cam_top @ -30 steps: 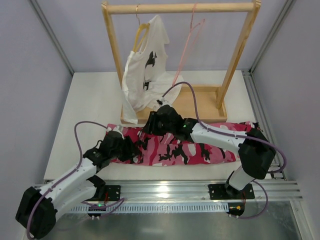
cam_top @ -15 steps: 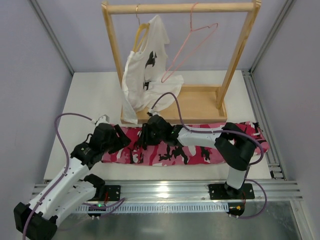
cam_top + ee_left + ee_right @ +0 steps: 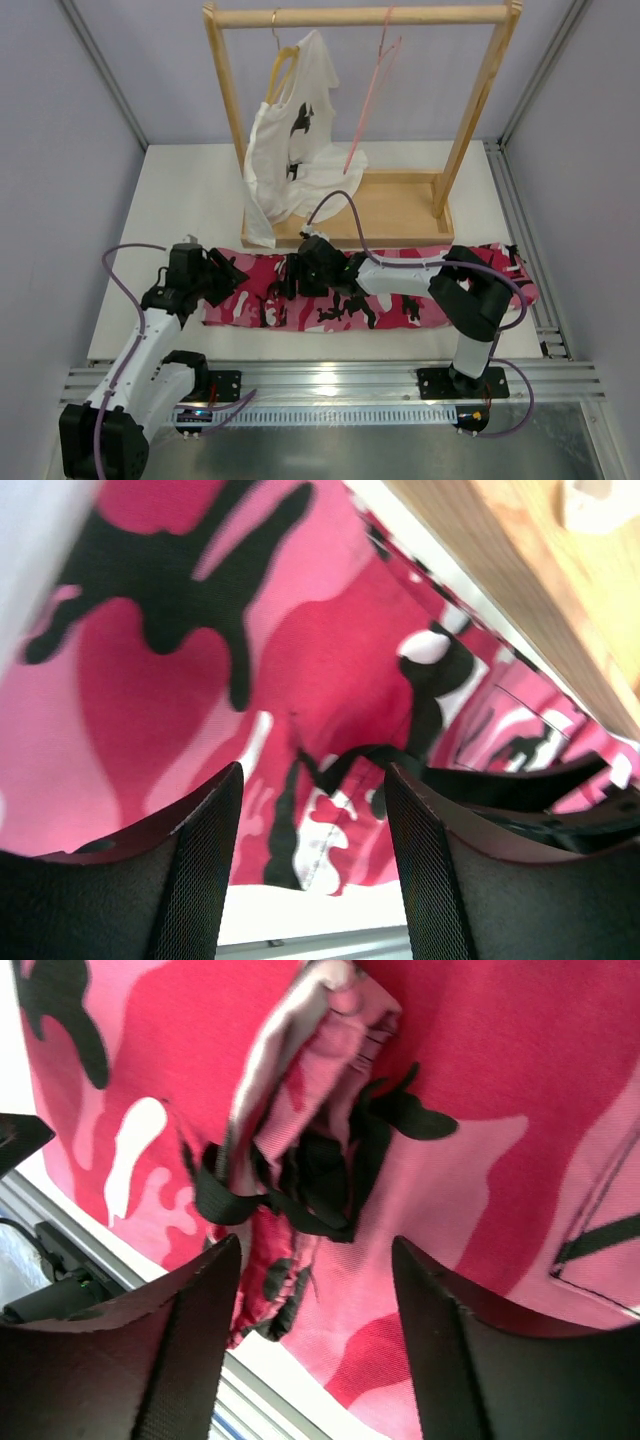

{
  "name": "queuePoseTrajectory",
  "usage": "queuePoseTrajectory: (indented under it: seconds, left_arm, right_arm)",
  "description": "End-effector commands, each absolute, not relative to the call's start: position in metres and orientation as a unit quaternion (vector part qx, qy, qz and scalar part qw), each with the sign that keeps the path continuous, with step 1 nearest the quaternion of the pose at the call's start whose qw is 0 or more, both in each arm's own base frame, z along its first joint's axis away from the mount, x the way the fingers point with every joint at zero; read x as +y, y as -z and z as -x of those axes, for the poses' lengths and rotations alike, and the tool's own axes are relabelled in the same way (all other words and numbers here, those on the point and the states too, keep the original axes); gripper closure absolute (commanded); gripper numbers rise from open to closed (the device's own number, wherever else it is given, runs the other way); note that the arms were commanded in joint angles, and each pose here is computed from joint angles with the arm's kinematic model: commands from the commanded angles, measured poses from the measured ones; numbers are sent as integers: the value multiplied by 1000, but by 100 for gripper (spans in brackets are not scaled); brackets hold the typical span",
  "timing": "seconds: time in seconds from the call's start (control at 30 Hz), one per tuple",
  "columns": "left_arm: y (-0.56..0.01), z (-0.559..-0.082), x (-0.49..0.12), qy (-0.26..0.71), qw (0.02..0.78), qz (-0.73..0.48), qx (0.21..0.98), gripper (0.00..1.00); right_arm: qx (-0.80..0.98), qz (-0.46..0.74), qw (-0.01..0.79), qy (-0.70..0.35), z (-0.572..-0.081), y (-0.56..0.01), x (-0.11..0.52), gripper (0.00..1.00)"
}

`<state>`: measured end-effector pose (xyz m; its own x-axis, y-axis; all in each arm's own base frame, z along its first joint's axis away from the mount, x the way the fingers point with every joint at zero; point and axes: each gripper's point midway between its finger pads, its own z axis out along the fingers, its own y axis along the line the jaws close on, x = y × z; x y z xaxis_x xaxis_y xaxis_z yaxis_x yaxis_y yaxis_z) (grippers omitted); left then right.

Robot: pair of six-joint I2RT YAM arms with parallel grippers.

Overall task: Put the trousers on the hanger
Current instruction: Fold the trousers

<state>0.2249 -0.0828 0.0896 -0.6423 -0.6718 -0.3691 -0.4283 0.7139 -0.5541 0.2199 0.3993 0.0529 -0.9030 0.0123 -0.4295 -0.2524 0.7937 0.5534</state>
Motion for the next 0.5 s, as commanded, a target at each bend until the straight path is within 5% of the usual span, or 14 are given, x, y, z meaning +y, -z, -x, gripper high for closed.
queuePoseTrajectory:
  seconds: [0.0,0.17,0.47]
  left_arm:
    - [-110,-238,-110,299,295,275,865,42]
    - [-115,-244,-107,293,303,280,863,39]
    - [-99,-245,-111,301,285,293,862,38]
  right_arm:
    - [902,50,243,-354,-230,-85,410,33]
    - [902,20,241,-358,-232,-84,419,23]
    - [898,6,238,-371,-234,-79,430,23]
